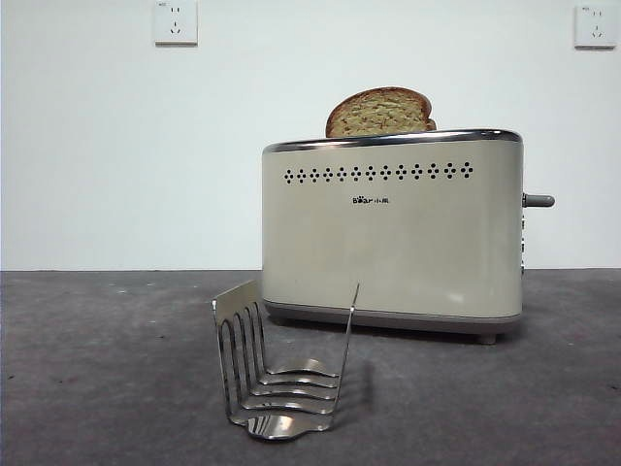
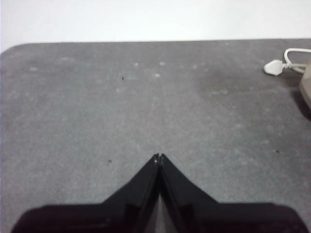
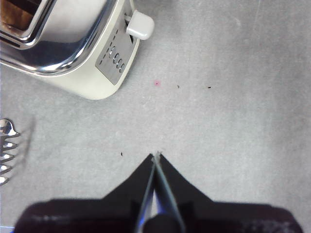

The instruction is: Pick up a slice of bread from the rack,put the bread on the toaster,press the button

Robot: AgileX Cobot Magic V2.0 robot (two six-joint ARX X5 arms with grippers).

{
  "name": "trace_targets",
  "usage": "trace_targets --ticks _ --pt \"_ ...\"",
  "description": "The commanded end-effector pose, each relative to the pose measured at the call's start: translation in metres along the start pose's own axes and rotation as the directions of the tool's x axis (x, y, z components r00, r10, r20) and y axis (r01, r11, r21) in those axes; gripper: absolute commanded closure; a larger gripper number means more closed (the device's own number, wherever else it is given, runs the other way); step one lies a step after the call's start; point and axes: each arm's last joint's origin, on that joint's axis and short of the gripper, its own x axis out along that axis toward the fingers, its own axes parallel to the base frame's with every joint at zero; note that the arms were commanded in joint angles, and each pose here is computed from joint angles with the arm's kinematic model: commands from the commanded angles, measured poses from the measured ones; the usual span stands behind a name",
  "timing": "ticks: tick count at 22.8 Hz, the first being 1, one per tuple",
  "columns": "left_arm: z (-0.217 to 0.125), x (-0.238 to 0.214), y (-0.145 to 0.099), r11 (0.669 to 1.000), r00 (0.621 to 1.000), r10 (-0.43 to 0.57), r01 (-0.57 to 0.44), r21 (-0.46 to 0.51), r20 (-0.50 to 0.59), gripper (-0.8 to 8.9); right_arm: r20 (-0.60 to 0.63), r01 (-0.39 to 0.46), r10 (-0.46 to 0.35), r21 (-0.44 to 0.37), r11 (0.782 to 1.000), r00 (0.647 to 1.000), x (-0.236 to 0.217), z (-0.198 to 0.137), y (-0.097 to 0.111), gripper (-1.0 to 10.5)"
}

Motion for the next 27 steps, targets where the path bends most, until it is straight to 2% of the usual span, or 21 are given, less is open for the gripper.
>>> trace_targets --ticks 1,11,13,15,16,18,22,25,27 --pt "-0.004 0.002 0.001 1.0 1.0 0.005 -0.005 -0.014 -0.023 8.17 0.007 0.0 0.0 0.006 1.0 1.0 0.0 0.001 0.0 9.5" --pt "-0.01 0.007 0.001 1.0 0.994 0.005 -0.007 -0.017 -0.111 8.17 0.021 0.0 0.0 0.008 1.0 1.0 0.0 0.003 0.0 9.5" --pt "-0.012 0.008 0.001 1.0 0.992 0.006 -0.008 -0.018 -0.128 8.17 0.096 0.06 -0.057 -0.03 0.998 0.994 -0.01 0.001 -0.006 9.5" --pt "-0.013 0.008 0.001 1.0 0.99 0.005 -0.008 -0.018 -0.142 8.17 0.211 0.072 -0.07 -0.001 0.997 0.975 -0.021 -0.008 -0.011 9.5" --pt "-0.013 0.009 0.001 1.0 0.99 0.005 -0.008 -0.018 -0.144 8.17 0.275 0.074 -0.075 0.015 0.997 0.959 -0.022 -0.013 -0.013 9.5" --pt "-0.013 0.009 0.001 1.0 0.989 0.006 -0.009 -0.018 -0.147 8.17 0.425 0.08 -0.101 0.068 0.995 0.899 -0.018 -0.027 -0.021 9.5" --pt "-0.013 0.01 0.001 1.0 0.989 0.006 -0.009 -0.018 -0.148 8.17 0.648 0.074 -0.184 0.194 0.978 0.739 0.023 -0.065 -0.036 9.5" --pt "-0.013 0.01 0.001 1.0 0.989 0.006 -0.009 -0.018 -0.147 8.17 0.754 0.078 -0.204 0.199 0.977 0.625 0.053 -0.102 -0.037 9.5" --pt "-0.013 0.01 0.001 1.0 0.989 0.006 -0.008 -0.018 -0.147 8.17 0.793 0.081 -0.202 0.19 0.978 0.575 0.071 -0.126 -0.036 9.5"
